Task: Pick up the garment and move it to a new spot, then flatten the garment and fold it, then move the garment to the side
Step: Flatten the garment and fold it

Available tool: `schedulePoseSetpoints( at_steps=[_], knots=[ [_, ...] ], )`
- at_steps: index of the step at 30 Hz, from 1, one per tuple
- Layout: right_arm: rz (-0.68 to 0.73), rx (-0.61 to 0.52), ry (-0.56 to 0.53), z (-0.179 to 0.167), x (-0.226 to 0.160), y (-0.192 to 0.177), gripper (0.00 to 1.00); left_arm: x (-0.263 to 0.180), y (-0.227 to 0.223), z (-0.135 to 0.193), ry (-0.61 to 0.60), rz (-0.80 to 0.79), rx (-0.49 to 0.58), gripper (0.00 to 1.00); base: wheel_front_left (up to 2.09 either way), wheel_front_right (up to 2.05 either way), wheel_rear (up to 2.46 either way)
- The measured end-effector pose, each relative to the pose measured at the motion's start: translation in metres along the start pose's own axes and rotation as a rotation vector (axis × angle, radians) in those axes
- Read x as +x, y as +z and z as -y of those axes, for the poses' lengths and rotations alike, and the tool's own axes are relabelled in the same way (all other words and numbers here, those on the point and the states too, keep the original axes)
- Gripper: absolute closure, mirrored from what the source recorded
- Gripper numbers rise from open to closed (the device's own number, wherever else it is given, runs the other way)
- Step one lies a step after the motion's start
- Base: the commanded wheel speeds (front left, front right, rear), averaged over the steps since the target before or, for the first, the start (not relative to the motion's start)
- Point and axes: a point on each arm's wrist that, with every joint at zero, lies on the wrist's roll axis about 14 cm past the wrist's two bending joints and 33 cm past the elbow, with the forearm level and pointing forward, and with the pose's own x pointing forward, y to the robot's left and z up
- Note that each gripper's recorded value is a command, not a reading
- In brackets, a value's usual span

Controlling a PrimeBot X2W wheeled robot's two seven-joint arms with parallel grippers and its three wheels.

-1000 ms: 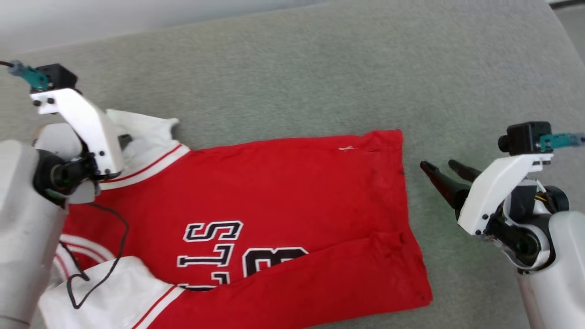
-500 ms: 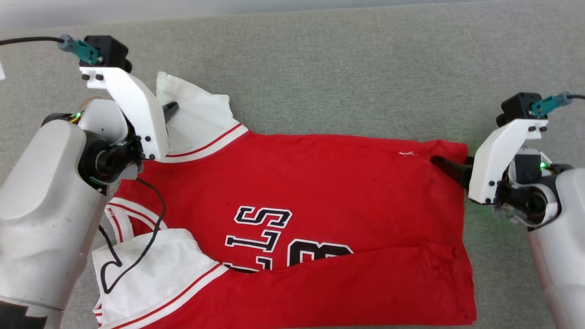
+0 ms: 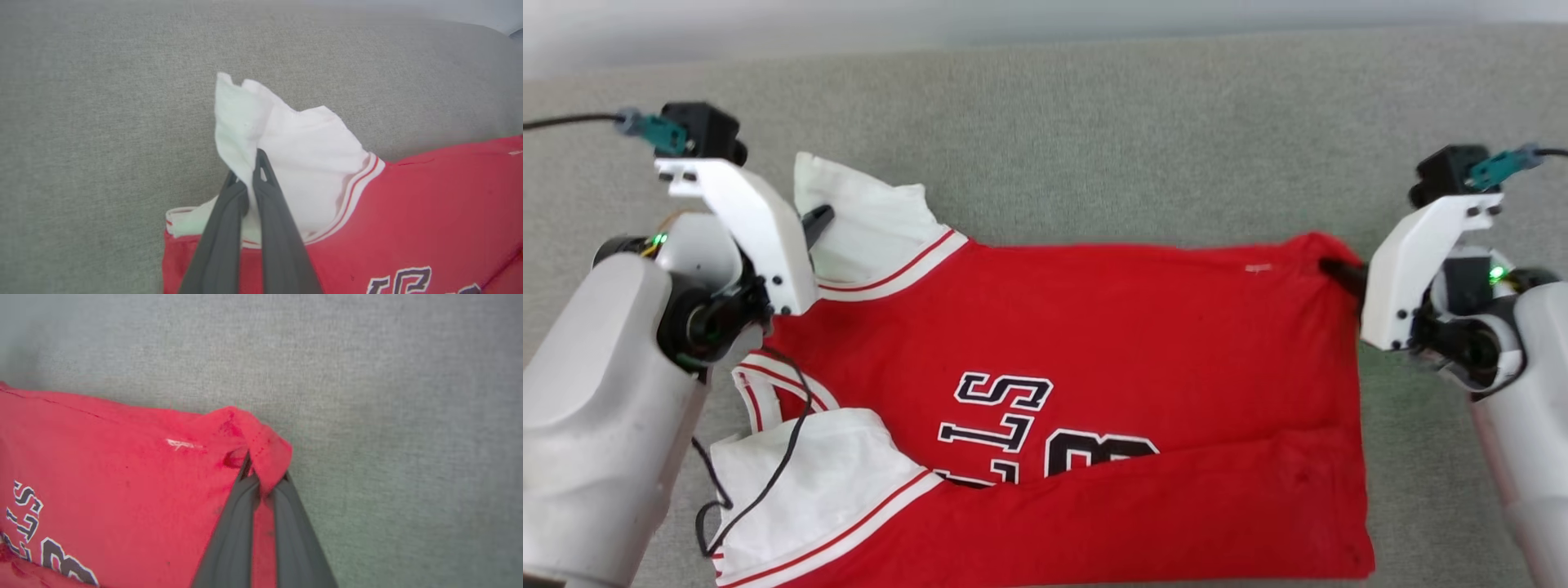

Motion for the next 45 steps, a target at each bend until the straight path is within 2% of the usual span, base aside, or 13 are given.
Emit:
schedulePoseSetpoints(
  at_steps=[3,8,15,21,22,23,24,25,29,33,40,45],
  knots=[
    [0.083,-0.039,-0.011,0.001,-0.018,0.017,1.00,-0.015,0.003,-0.003,0.006,0.055,-0.022,1.00,0.00,0.00,0.00],
    [0.153,-0.070,-0.011,-0.002,-0.046,0.013,1.00,-0.045,-0.006,-0.009,0.026,0.138,-0.064,1.00,0.00,0.00,0.00],
    [0.171,-0.040,0.006,-0.011,-0.067,-0.031,1.00,-0.083,-0.056,-0.013,0.068,0.158,-0.156,1.00,0.00,0.00,0.00],
    [0.129,0.037,-0.003,-0.009,-0.068,-0.082,1.00,-0.097,-0.128,-0.002,0.079,0.057,-0.296,1.00,0.00,0.00,0.00],
    [0.122,0.049,-0.004,-0.010,-0.067,-0.089,0.91,-0.098,-0.138,-0.001,0.087,0.042,-0.313,0.98,0.00,0.00,0.00],
    [0.109,0.055,-0.010,-0.008,-0.067,-0.098,0.67,-0.100,-0.147,-0.001,0.093,0.026,-0.331,0.71,0.00,0.00,0.00],
    [0.098,0.068,-0.013,-0.007,-0.067,-0.107,0.09,-0.101,-0.157,0.001,0.095,0.009,-0.349,0.25,0.00,0.00,0.00],
    [0.095,0.085,-0.016,-0.007,-0.068,-0.114,0.00,-0.102,-0.166,0.004,0.093,-0.005,-0.364,0.00,0.00,0.00,0.00],
    [0.103,0.115,-0.026,-0.005,-0.073,-0.131,0.00,-0.106,-0.174,0.011,0.096,0.027,-0.382,0.00,0.00,0.00,0.00],
    [0.150,0.131,-0.027,-0.004,-0.082,-0.129,0.00,-0.109,-0.166,0.012,0.111,0.114,-0.352,0.00,0.00,0.00,0.00],
    [0.277,0.081,-0.045,0.005,-0.113,-0.084,0.00,-0.121,-0.108,0.024,0.099,0.356,-0.226,0.00,0.00,0.00,0.00],
    [0.248,0.055,-0.073,0.009,-0.127,-0.072,0.00,-0.138,-0.065,0.036,0.086,0.554,-0.129,0.00,0.00,0.00,0.00]
  ],
)
